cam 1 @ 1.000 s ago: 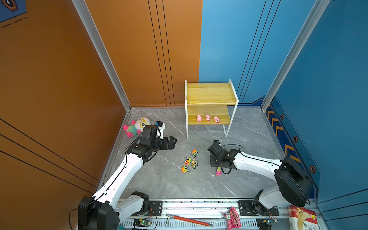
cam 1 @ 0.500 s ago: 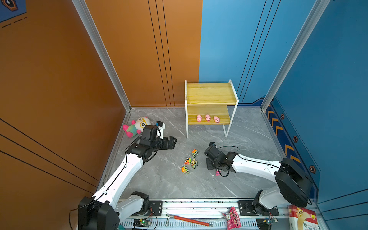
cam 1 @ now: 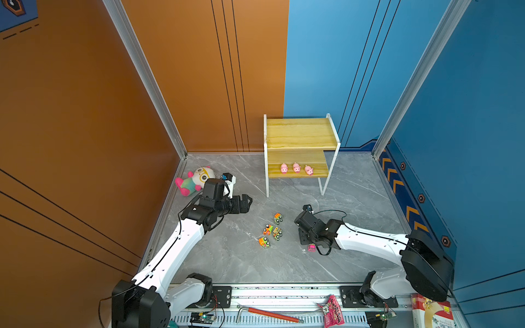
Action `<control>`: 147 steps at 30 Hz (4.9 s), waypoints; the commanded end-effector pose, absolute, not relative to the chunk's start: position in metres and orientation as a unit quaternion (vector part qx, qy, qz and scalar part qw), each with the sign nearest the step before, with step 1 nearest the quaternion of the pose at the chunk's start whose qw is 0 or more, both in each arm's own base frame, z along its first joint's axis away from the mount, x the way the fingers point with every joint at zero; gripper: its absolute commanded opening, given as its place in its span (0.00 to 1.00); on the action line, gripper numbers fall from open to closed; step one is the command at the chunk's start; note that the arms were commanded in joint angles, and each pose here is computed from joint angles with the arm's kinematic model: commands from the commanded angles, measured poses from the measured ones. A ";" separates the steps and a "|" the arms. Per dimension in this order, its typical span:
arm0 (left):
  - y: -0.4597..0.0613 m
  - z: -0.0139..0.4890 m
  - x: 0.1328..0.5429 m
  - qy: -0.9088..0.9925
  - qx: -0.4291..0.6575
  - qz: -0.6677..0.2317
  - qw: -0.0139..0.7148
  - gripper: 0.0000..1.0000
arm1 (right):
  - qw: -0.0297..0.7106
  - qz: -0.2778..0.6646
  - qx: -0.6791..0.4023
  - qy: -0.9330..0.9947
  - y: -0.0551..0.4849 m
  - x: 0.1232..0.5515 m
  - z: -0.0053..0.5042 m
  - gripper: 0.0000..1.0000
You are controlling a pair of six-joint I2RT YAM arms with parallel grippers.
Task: Organize plastic toys on shelves
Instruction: Rotate the plastic toy at the center of the table.
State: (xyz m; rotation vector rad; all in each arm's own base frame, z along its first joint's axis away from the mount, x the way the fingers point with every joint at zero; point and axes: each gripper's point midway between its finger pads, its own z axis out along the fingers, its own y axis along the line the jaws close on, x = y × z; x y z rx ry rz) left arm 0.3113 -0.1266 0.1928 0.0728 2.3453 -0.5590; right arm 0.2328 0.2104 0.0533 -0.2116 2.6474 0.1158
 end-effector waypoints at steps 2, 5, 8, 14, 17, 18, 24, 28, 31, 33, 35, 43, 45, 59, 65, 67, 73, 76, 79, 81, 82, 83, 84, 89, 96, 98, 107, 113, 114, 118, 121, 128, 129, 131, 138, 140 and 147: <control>-0.126 0.194 0.312 0.910 0.034 -0.215 0.352 0.96 | 0.249 0.000 -0.089 0.964 0.199 0.240 0.061 0.45; -0.127 0.193 0.312 0.911 0.034 -0.214 0.350 0.96 | 0.250 -0.003 -0.086 0.965 0.197 0.242 0.063 0.58; -0.126 0.193 0.312 0.911 0.034 -0.214 0.350 0.96 | 0.240 0.000 -0.077 0.968 0.195 0.243 0.059 0.65; -0.126 0.192 0.312 0.912 0.034 -0.213 0.348 0.96 | 0.216 -0.001 -0.070 0.974 0.198 0.244 0.046 0.70; -0.126 0.192 0.313 0.912 0.034 -0.213 0.349 0.96 | 0.204 -0.005 -0.072 0.976 0.200 0.244 0.039 0.69; -0.126 0.192 0.313 0.912 0.034 -0.213 0.349 0.96 | 0.199 -0.004 -0.072 0.977 0.201 0.244 0.037 0.68; -0.126 0.192 0.313 0.912 0.033 -0.213 0.349 0.96 | 0.187 0.000 -0.067 0.980 0.201 0.243 0.030 0.54; -0.126 0.192 0.313 0.912 0.033 -0.214 0.349 0.96 | 0.180 0.004 -0.062 0.982 0.199 0.240 0.027 0.48; -0.126 0.192 0.313 0.912 0.034 -0.214 0.348 0.96 | 0.178 0.006 -0.063 0.982 0.198 0.240 0.026 0.45; -0.125 0.192 0.313 0.912 0.033 -0.214 0.348 0.96 | 0.180 0.006 -0.063 0.982 0.199 0.241 0.027 0.43; -0.125 0.192 0.314 0.912 0.032 -0.213 0.348 0.96 | 0.182 0.005 -0.066 0.981 0.199 0.243 0.029 0.41; -0.125 0.191 0.314 0.913 0.032 -0.213 0.347 0.96 | 0.210 -0.008 -0.055 0.976 0.173 0.264 0.045 0.39; -0.125 0.190 0.314 0.913 0.031 -0.212 0.347 0.96 | 0.218 -0.014 -0.040 0.975 0.158 0.271 0.051 0.40; -0.123 0.188 0.316 0.915 0.030 -0.209 0.345 0.96 | 0.197 -0.038 0.001 0.980 0.110 0.295 0.038 0.41; -0.123 0.187 0.316 0.916 0.029 -0.208 0.343 0.96 | 0.182 -0.040 -0.003 0.983 0.107 0.299 0.028 0.47; -0.123 0.186 0.317 0.916 0.028 -0.208 0.342 0.96 | 0.181 -0.038 -0.002 0.983 0.106 0.300 0.029 0.53; -0.122 0.185 0.318 0.917 0.026 -0.208 0.339 0.96 | 0.200 -0.029 0.001 0.979 0.107 0.310 0.055 0.72; -0.122 0.184 0.319 0.917 0.025 -0.208 0.338 0.96 | 0.210 -0.023 0.017 0.977 0.106 0.311 0.067 0.75; -0.121 0.183 0.320 0.918 0.023 -0.208 0.337 0.96 | 0.210 -0.018 0.063 0.976 0.101 0.306 0.072 0.78; -0.122 0.183 0.320 0.918 0.024 -0.210 0.336 0.96 | 0.207 -0.008 0.106 0.973 0.099 0.299 0.069 0.78; -0.122 0.184 0.321 0.918 0.023 -0.210 0.336 0.96 | 0.203 -0.006 0.126 0.971 0.096 0.295 0.067 0.79; -0.122 0.183 0.321 0.918 0.022 -0.210 0.335 0.96 | 0.200 0.000 0.150 0.968 0.095 0.291 0.066 0.81; -0.122 0.184 0.321 0.918 0.023 -0.212 0.335 0.96 | 0.198 0.004 0.176 0.964 0.092 0.287 0.064 0.81; -0.123 0.185 0.320 0.917 0.023 -0.215 0.335 0.96 | 0.189 0.036 0.302 0.933 0.082 0.270 0.059 0.81; -0.124 0.188 0.318 0.915 0.024 -0.219 0.338 0.96 | 0.202 0.087 0.441 0.870 0.072 0.267 0.071 0.76; -0.124 0.190 0.318 0.914 0.024 -0.219 0.341 0.96 | 0.209 0.093 0.466 0.855 0.068 0.270 0.076 0.75; -0.124 0.194 0.317 0.911 0.025 -0.221 0.347 0.96 | 0.165 0.098 0.527 0.828 0.077 0.273 0.071 0.68; -0.123 0.196 0.316 0.910 0.024 -0.223 0.350 0.96 | 0.146 0.101 0.539 0.823 0.086 0.273 0.067 0.68; -0.122 0.197 0.316 0.909 0.024 -0.223 0.351 0.96 | 0.144 0.100 0.539 0.824 0.087 0.274 0.066 0.68; -0.121 0.198 0.316 0.909 0.022 -0.223 0.353 0.96 | 0.134 0.097 0.542 0.824 0.092 0.274 0.061 0.68; -0.121 0.198 0.316 0.908 0.022 -0.224 0.353 0.96 | 0.126 0.092 0.547 0.822 0.095 0.274 0.056 0.67; -0.120 0.197 0.317 0.909 0.020 -0.225 0.351 0.96 | 0.114 0.077 0.550 0.824 0.100 0.276 0.045 0.67; -0.120 0.197 0.317 0.909 0.019 -0.224 0.351 0.96 | 0.112 0.074 0.550 0.824 0.100 0.277 0.044 0.67; -0.120 0.196 0.317 0.909 0.019 -0.225 0.350 0.96 | 0.112 0.071 0.546 0.827 0.100 0.279 0.042 0.65; -0.117 0.196 0.318 0.910 0.015 -0.221 0.351 0.96 | 0.111 0.052 0.532 0.838 0.095 0.285 0.035 0.56; -0.117 0.195 0.319 0.910 0.015 -0.221 0.350 0.96 | 0.109 0.050 0.527 0.842 0.094 0.285 0.034 0.54; -0.116 0.195 0.319 0.910 0.013 -0.220 0.351 0.96 | 0.097 0.043 0.481 0.870 0.097 0.290 0.029 0.49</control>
